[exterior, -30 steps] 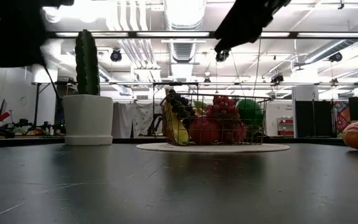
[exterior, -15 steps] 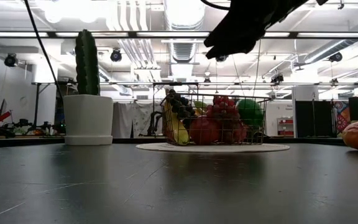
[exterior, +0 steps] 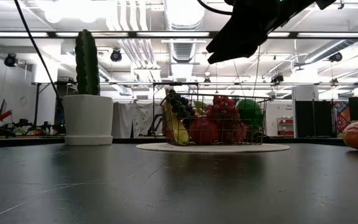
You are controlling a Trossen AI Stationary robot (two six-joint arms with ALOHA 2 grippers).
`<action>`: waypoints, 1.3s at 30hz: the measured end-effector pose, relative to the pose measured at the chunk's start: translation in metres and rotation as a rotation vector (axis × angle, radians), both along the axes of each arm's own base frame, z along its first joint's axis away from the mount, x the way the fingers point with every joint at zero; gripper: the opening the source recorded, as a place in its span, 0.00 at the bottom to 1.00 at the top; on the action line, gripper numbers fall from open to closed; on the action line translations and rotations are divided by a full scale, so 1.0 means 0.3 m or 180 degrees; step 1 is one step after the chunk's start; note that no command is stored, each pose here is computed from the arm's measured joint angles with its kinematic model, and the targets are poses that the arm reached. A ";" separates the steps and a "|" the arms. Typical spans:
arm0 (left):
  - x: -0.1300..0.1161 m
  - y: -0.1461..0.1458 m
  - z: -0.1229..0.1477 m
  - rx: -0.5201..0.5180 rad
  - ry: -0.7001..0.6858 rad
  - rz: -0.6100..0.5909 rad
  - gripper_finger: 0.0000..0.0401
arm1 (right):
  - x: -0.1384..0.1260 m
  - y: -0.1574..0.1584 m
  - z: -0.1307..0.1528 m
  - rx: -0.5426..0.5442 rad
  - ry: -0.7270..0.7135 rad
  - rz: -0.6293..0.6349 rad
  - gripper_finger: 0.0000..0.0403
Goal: Build produce basket
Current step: Put the pink peach into the wire basket
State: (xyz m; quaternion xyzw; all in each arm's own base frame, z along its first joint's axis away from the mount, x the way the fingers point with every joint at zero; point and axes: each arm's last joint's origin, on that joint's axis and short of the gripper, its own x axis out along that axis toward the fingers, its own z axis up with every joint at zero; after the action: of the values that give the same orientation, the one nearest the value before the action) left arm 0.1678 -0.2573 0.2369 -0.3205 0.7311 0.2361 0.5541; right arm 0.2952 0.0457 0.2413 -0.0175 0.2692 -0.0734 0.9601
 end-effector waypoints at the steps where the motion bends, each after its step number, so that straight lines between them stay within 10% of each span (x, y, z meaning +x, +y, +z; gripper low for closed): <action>1: -0.004 -0.002 -0.011 -0.0001 -0.0009 -0.0008 0.81 | 0.000 0.000 0.001 0.0000 -0.0003 0.0000 0.81; 17: -0.024 0.018 -0.129 0.0069 -0.0110 -0.0058 0.81 | 0.000 0.000 0.001 0.0018 0.0001 -0.0011 0.81; 25: -0.015 0.018 -0.121 0.0153 -0.0361 -0.0161 0.61 | 0.000 0.000 0.002 0.0015 0.0000 -0.0009 0.81; 39: 0.180 0.123 0.172 0.2524 -0.3873 -0.1060 0.59 | -0.017 0.098 -0.008 -0.0216 -0.0993 0.1131 0.81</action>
State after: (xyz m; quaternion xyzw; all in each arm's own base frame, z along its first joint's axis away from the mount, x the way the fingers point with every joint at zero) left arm 0.2217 -0.2205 0.2884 -0.0556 0.1940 0.1761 0.9635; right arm 0.2901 0.0751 0.2388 -0.0853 0.1077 0.0859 0.9868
